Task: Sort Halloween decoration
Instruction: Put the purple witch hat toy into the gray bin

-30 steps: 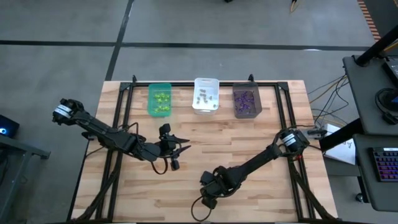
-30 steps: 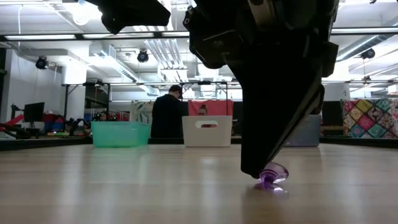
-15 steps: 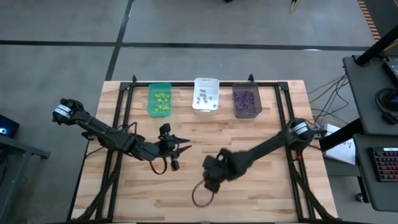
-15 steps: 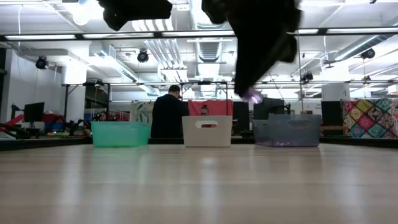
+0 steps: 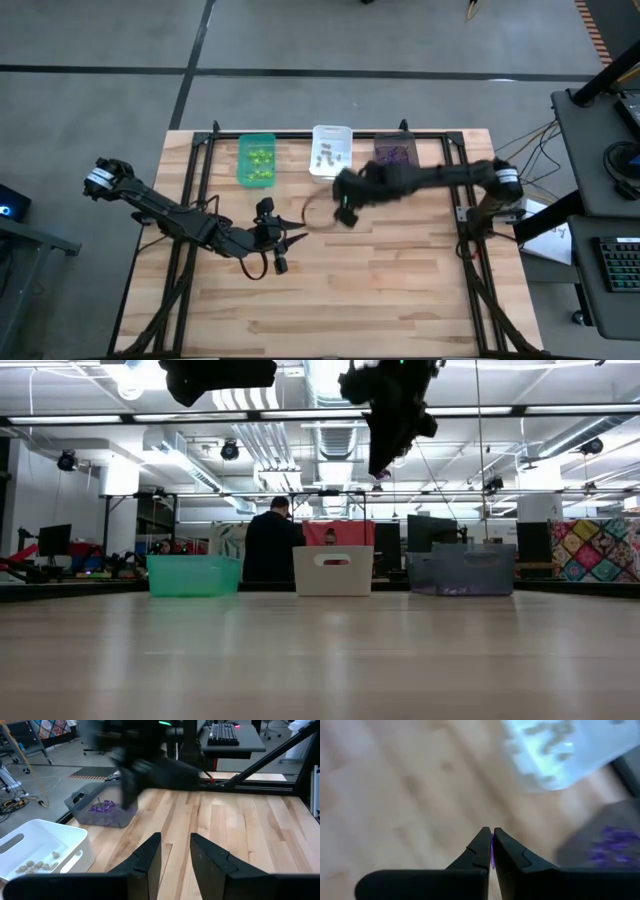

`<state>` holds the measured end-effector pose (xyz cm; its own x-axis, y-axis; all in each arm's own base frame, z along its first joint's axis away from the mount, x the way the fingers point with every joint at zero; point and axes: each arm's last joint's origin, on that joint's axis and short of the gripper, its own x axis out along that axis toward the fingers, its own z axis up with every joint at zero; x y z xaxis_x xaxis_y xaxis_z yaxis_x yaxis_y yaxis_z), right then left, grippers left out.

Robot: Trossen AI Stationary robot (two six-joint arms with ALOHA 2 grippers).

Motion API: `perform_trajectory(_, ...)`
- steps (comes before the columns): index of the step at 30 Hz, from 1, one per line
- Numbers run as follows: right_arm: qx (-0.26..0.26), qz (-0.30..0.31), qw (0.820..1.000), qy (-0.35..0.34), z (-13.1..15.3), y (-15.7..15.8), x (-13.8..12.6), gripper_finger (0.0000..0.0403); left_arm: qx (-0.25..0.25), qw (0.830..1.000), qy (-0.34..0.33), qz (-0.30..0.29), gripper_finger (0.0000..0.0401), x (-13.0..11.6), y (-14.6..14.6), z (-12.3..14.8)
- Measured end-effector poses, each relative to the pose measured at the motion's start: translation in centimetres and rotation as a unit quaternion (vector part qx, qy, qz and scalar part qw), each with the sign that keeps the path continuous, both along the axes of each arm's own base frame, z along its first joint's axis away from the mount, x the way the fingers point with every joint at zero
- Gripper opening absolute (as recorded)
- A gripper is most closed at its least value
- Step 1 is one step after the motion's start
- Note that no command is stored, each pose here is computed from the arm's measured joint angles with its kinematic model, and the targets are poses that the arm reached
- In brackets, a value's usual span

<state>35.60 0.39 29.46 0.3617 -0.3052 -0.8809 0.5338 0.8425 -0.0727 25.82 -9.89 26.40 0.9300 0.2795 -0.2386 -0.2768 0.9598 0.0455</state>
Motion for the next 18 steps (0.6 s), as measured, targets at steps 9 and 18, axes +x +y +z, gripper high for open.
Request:
perform_trajectory(9, -0.051, -0.079, 0.990, 0.104, -0.5, -11.6, -2.8, 0.0009, 0.000, 1.000, 0.000, 0.000, 0.0086, 0.0, 0.0, 0.0)
perform_trajectory(18, -0.077, -0.088, 0.973, 0.198, -4.3, -19.7, -7.4, 0.0009, 0.003, 1.000, 0.004, 0.002, 0.0086, 0.0, 0.1, -0.1)
